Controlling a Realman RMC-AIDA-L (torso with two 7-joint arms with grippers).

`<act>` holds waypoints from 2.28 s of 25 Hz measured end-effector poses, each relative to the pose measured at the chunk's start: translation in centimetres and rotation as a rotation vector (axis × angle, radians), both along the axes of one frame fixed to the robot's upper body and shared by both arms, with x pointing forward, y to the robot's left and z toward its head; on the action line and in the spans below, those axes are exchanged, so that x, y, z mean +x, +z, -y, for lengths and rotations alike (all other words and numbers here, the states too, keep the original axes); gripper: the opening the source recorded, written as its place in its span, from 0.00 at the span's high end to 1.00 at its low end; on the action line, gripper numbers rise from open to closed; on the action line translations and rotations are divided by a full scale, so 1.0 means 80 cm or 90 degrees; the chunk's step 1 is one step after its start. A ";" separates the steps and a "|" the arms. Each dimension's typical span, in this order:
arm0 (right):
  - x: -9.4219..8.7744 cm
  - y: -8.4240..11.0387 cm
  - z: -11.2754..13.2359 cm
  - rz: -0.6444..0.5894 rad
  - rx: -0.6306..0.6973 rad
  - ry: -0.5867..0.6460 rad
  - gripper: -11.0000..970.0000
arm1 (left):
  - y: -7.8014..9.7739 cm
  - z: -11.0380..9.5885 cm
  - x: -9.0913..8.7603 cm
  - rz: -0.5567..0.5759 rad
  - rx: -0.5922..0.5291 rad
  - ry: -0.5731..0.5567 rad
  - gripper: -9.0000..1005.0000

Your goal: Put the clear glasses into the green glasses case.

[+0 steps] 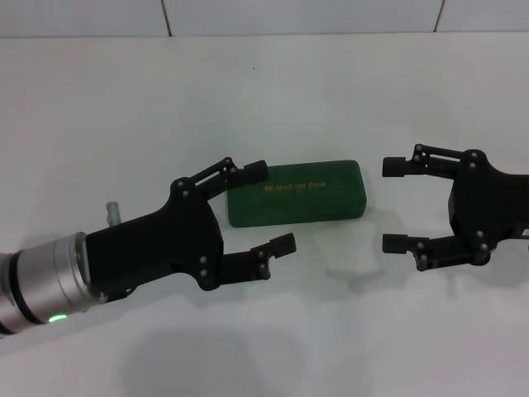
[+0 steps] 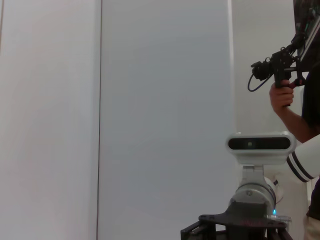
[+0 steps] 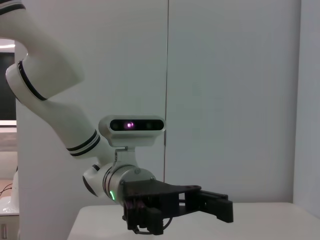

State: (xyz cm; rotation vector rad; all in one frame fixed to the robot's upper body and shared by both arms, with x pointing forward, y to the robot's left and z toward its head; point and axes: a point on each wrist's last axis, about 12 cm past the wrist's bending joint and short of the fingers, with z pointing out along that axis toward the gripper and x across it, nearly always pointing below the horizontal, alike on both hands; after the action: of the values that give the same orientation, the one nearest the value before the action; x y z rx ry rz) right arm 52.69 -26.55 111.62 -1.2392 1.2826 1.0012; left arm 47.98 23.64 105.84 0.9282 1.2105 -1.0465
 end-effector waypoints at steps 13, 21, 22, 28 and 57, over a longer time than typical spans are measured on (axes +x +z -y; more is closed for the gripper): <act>-0.002 -0.002 0.001 0.002 0.000 -0.003 0.09 | -0.001 0.000 -0.002 0.003 -0.001 0.002 0.12; -0.002 -0.002 0.001 0.002 0.000 -0.003 0.09 | -0.001 0.000 -0.002 0.007 0.001 0.002 0.12; -0.002 -0.002 0.001 0.002 -0.001 -0.004 0.09 | -0.001 0.000 -0.002 0.009 0.001 0.003 0.12; -0.001 -0.003 0.002 0.003 -0.003 -0.008 0.09 | -0.001 0.001 -0.002 0.011 0.001 0.002 0.12; 0.001 -0.004 0.002 0.036 -0.015 -0.015 0.09 | -0.005 0.003 -0.003 0.007 0.005 0.015 0.12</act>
State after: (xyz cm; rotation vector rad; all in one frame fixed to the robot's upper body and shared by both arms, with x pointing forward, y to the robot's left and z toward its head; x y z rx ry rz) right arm 52.81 -26.74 111.30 -1.2589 1.2659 0.9296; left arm 47.74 23.42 105.43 0.9226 1.2150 -1.0169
